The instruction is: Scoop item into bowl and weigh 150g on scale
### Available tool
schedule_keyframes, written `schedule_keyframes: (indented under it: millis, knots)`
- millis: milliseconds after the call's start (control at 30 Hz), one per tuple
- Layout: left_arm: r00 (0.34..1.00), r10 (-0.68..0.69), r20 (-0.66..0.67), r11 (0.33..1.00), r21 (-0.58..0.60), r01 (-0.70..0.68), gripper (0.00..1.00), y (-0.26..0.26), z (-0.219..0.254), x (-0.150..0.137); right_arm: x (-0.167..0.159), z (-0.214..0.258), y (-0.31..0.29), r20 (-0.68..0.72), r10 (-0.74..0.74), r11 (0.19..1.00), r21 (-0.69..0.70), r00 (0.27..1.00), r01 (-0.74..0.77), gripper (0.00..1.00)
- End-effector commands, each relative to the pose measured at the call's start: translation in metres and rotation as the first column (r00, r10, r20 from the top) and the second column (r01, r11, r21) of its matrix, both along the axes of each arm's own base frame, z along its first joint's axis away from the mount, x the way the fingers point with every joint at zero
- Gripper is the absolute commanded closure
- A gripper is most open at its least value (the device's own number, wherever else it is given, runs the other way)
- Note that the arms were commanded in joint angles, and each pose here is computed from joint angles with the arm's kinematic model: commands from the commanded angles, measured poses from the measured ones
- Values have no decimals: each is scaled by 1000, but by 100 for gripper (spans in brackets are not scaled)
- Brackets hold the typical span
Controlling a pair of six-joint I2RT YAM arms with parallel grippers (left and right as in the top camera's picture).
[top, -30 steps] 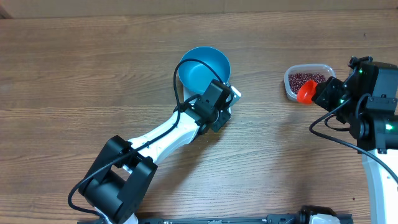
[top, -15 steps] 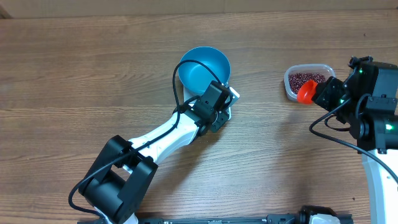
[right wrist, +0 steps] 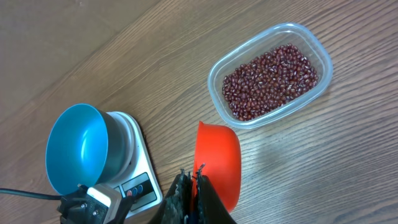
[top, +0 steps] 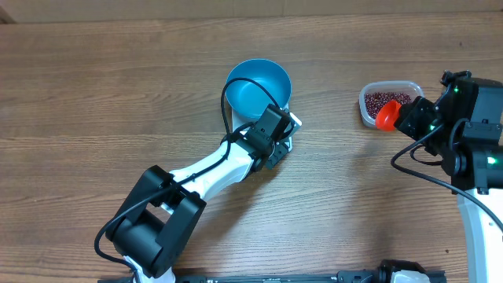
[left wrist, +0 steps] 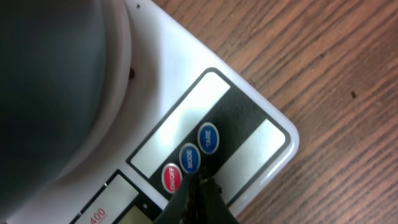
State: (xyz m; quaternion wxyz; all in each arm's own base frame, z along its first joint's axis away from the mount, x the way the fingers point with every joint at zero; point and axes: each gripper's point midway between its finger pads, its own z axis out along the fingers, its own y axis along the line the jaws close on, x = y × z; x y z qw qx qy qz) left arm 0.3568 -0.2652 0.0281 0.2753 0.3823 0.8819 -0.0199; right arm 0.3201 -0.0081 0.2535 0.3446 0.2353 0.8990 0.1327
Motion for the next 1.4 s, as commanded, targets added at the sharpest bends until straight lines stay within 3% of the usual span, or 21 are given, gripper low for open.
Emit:
schedule_keyframes:
  millis: [0, 1367]
  knots:
    - [1000, -2, 11, 1000, 17, 2, 96, 4, -5, 4, 6, 10, -1, 26, 2, 1000, -2, 1000, -2, 96]
    - [998, 52, 43, 997, 59, -54, 96, 15, -6, 11, 8, 6, -1, 14, 2, 1000, -1, 1000, -2, 96]
